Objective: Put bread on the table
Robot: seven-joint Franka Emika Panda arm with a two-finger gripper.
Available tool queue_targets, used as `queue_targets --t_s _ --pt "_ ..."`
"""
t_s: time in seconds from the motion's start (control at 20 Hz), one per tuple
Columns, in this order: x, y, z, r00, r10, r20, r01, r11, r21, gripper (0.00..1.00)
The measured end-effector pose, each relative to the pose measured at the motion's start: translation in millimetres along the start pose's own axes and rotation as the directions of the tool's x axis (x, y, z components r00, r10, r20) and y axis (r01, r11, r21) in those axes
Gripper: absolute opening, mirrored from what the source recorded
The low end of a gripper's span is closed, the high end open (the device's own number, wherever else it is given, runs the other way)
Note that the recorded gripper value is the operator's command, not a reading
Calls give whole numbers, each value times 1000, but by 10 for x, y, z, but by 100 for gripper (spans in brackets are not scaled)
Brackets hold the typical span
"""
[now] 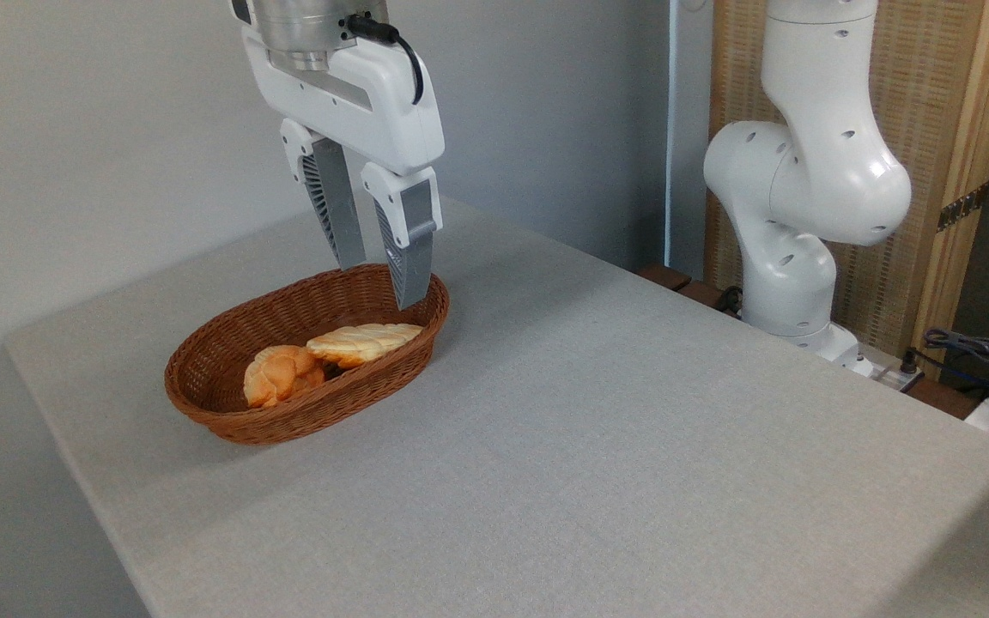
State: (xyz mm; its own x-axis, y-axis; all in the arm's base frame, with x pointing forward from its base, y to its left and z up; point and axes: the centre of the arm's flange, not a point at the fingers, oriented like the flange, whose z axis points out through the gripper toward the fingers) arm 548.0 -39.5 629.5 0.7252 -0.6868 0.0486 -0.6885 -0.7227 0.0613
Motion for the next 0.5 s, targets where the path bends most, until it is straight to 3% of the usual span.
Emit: queue_targets --t_s 0.5 --pt "148 148 60 999 37 5 -37 999 -6 100"
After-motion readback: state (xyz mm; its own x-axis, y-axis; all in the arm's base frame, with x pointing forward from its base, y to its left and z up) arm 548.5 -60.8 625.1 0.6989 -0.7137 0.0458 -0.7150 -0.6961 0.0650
